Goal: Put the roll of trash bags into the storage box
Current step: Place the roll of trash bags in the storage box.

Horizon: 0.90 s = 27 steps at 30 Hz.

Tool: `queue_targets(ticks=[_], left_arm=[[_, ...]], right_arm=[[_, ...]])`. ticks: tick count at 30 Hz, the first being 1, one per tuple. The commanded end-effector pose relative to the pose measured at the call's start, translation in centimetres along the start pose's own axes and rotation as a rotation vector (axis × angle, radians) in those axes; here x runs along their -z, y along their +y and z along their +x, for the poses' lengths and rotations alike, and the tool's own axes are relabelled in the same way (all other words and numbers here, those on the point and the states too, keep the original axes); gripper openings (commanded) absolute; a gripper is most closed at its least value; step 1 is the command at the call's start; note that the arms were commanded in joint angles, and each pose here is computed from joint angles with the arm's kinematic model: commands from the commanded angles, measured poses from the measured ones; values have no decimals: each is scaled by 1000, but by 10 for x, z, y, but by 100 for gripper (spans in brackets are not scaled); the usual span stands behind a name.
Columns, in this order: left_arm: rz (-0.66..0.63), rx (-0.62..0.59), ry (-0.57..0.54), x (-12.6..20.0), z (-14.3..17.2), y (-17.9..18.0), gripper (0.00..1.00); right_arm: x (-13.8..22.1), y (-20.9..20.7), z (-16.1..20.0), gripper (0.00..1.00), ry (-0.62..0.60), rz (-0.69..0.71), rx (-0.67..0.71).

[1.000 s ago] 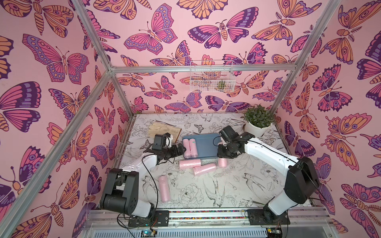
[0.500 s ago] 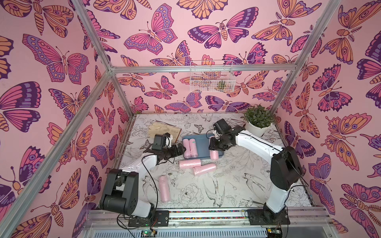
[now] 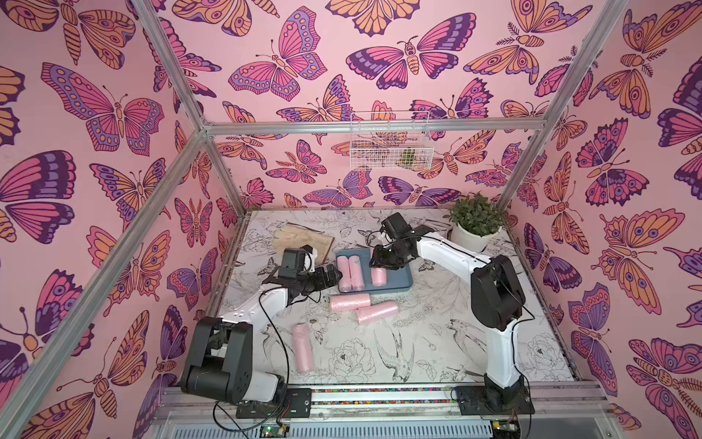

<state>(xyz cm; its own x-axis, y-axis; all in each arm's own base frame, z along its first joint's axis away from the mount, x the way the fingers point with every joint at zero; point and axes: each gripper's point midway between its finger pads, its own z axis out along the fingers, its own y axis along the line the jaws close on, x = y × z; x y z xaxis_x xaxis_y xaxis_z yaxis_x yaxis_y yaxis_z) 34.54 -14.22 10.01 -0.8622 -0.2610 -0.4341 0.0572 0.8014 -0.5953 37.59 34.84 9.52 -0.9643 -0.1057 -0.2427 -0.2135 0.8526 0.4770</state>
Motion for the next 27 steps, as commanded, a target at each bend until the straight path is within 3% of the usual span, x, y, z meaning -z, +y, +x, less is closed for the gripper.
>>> queue_targets(ticks=[1, 10, 27], left_arm=[[-2, 7, -4, 4, 2, 0, 100], [-6, 10, -8, 7, 5, 2, 100], [-1, 6, -5, 7, 6, 1, 100]], right_arm=[[-8, 6, -10, 37, 16, -59, 2], [-41, 0, -12, 37, 64, -89, -28], [-64, 6, -9, 44, 113, -175, -61]])
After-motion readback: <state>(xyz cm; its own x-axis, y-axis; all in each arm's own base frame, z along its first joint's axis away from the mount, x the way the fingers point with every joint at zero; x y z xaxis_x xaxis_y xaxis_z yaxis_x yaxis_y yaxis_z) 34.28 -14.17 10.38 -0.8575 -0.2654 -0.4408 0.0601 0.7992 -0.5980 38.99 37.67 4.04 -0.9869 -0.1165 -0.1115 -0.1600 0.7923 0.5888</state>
